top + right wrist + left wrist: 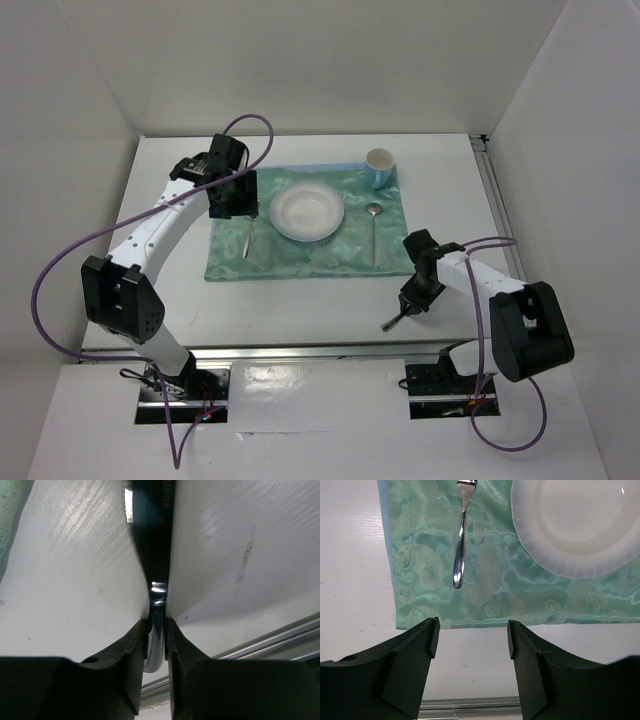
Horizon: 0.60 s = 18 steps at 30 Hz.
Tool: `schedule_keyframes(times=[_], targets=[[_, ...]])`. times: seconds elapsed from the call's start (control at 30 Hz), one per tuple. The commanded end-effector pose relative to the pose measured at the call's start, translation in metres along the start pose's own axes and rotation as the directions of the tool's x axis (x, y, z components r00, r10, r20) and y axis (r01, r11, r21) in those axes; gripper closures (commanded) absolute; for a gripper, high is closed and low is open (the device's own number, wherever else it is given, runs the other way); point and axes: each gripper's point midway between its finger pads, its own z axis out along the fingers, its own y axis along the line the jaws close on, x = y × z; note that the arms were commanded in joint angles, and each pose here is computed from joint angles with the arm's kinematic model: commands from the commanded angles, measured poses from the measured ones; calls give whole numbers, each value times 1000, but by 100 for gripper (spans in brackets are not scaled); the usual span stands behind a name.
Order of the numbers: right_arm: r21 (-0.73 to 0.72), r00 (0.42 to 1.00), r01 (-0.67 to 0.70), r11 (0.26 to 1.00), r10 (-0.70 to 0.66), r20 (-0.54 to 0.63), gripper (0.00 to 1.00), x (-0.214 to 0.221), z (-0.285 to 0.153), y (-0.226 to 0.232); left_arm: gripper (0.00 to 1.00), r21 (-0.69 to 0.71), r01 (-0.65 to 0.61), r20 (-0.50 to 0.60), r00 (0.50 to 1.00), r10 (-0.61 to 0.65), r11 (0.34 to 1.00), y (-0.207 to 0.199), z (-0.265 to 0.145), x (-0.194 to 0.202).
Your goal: Set the dinner table for one person
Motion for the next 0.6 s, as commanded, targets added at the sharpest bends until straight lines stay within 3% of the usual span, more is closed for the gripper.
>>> schedule_keyframes(times=[0.0,0.13,0.33,0.5,0.57], targets=[[45,990,-33,998,26,136,78,-22,11,-5,26,24,-4,23,1000,4,1000,-4,-6,-2],[4,977,47,999,-47,208,89,-38,-9,7,26,63,-4,18,1000,3,998,-12,-5,-4],[-97,923,270,958,-229,310,93,-62,-55,59,25,77,5,22,1000,-7,997,-15,-7,-6],[-76,828,463,883,-400,393,93,-89,-81,103,25,73,5,13,1000,-6,997,-14,-5,-3],[-45,774,555,830,-496,394,93,-97,-72,120,25,65,5,16,1000,-6,998,-12,-5,-4]])
